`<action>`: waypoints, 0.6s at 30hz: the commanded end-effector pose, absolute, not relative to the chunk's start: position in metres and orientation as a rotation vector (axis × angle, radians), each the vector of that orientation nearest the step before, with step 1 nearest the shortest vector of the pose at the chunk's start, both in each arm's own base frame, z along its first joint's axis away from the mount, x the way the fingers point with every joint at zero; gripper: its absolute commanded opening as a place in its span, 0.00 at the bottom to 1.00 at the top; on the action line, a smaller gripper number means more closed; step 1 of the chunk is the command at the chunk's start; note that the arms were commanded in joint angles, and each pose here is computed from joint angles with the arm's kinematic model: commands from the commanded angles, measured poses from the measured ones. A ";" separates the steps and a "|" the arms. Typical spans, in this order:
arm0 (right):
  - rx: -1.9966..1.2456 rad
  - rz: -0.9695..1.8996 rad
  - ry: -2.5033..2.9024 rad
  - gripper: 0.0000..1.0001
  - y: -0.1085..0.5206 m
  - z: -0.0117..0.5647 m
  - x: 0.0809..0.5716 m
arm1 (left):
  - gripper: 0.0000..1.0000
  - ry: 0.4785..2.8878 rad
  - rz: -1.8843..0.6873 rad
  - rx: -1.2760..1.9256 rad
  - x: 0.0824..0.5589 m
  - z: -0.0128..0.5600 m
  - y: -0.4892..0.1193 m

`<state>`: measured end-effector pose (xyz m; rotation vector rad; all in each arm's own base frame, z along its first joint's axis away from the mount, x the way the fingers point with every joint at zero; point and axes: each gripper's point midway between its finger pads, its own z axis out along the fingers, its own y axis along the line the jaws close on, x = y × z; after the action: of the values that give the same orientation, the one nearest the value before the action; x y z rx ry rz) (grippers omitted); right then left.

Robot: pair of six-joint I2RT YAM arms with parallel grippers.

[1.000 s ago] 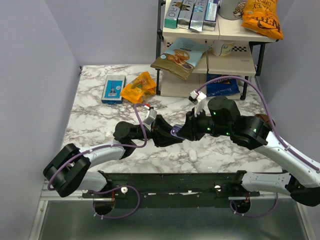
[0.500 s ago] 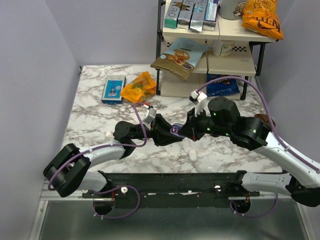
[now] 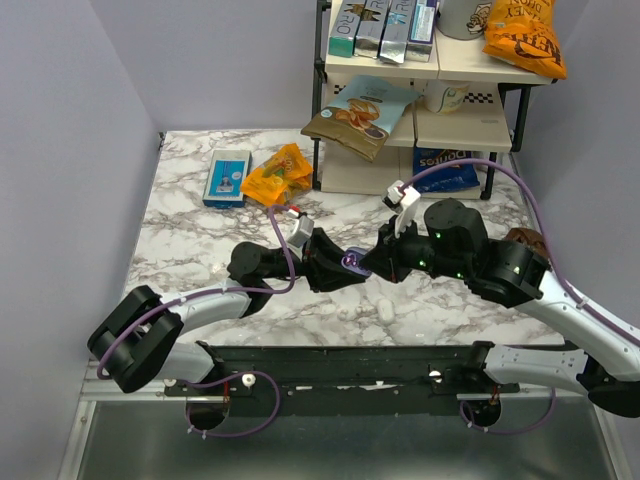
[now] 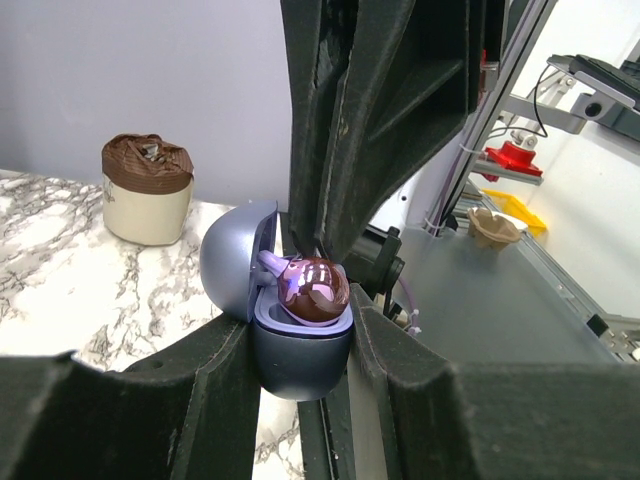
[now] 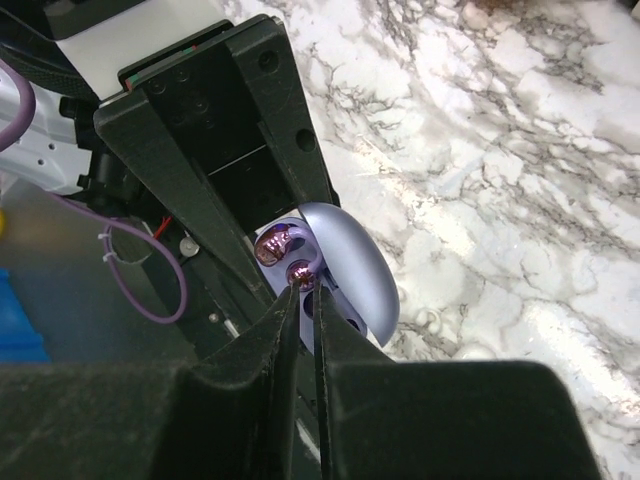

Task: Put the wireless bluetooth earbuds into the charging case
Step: Pick up the earbud from the charging case.

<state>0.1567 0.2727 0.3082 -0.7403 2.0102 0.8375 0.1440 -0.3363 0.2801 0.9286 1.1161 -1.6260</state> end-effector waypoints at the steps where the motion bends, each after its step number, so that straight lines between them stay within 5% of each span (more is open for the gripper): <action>1: -0.733 0.799 1.958 0.20 0.265 0.320 0.160 | 0.00 0.663 -1.528 0.948 0.122 0.346 -0.317; 9: -0.683 0.813 1.968 0.31 0.268 0.321 0.163 | 0.00 0.659 -1.533 0.949 0.122 0.348 -0.317; 18: -0.684 0.831 1.930 0.32 0.276 0.332 0.167 | 0.00 0.672 -1.544 0.955 0.120 0.346 -0.318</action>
<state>0.1624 0.2692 0.3199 -0.6906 1.9679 0.8282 0.1447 -0.3369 0.2788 0.9269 1.1221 -1.6274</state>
